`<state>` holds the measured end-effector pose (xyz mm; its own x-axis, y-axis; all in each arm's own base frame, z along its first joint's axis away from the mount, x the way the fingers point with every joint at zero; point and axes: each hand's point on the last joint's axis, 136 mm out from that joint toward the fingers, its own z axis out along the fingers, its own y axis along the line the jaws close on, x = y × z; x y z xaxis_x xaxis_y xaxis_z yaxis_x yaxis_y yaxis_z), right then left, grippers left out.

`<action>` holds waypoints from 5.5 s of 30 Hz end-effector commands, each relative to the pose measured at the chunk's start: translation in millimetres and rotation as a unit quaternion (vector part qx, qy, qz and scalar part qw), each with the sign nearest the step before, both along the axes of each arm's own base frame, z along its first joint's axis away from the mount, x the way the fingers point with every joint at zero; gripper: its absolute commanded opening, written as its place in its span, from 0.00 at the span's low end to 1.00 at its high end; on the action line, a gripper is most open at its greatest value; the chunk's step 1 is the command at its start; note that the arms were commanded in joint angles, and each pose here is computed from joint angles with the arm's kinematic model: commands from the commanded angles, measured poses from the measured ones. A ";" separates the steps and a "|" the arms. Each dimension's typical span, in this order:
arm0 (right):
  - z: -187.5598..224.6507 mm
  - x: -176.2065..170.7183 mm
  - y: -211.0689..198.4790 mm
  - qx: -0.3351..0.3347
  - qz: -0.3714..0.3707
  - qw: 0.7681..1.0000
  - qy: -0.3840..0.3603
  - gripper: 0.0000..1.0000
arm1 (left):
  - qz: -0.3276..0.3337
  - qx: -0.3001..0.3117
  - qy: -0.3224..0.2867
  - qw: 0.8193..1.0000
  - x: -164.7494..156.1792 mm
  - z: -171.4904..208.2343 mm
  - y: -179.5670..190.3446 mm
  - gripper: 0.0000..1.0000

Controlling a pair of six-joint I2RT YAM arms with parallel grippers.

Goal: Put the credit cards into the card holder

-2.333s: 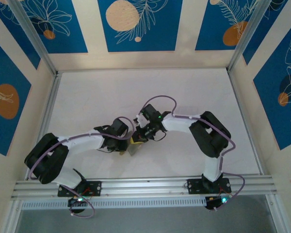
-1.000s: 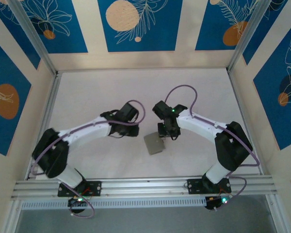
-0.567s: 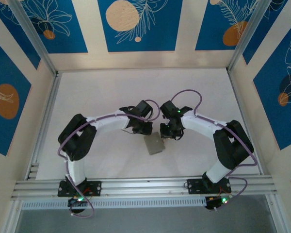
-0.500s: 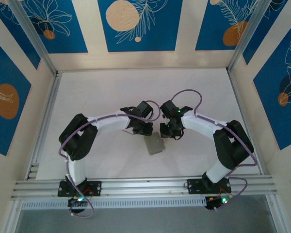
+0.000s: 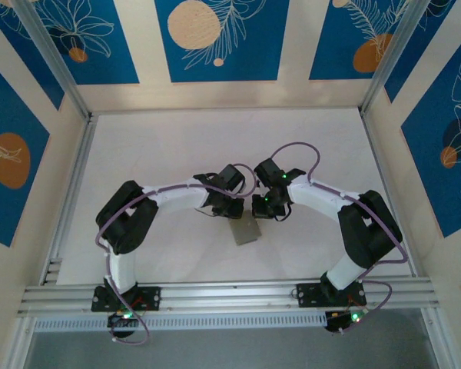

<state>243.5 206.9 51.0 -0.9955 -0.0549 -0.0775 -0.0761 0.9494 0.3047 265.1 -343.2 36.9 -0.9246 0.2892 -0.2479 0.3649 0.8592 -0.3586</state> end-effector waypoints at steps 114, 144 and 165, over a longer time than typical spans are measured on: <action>-72.3 -80.8 1.7 -0.085 -0.114 0.990 -0.019 0.00 | 0.014 0.009 0.037 0.999 -24.0 -26.9 2.8 0.10; -80.6 -131.5 -23.6 -0.286 -0.129 0.949 -0.033 0.00 | 0.046 -0.040 0.052 0.997 -10.5 -9.5 -8.5 0.11; 52.4 -15.0 22.8 -0.086 -0.044 0.977 -0.191 1.00 | 0.185 -0.104 -0.155 0.965 75.7 144.6 142.1 0.83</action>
<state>209.7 220.5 63.6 -0.9252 0.0630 -0.3743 0.0585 0.9980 0.0235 344.9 -236.2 181.8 -0.8611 -0.1467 -0.4868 0.1799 0.8076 -0.5616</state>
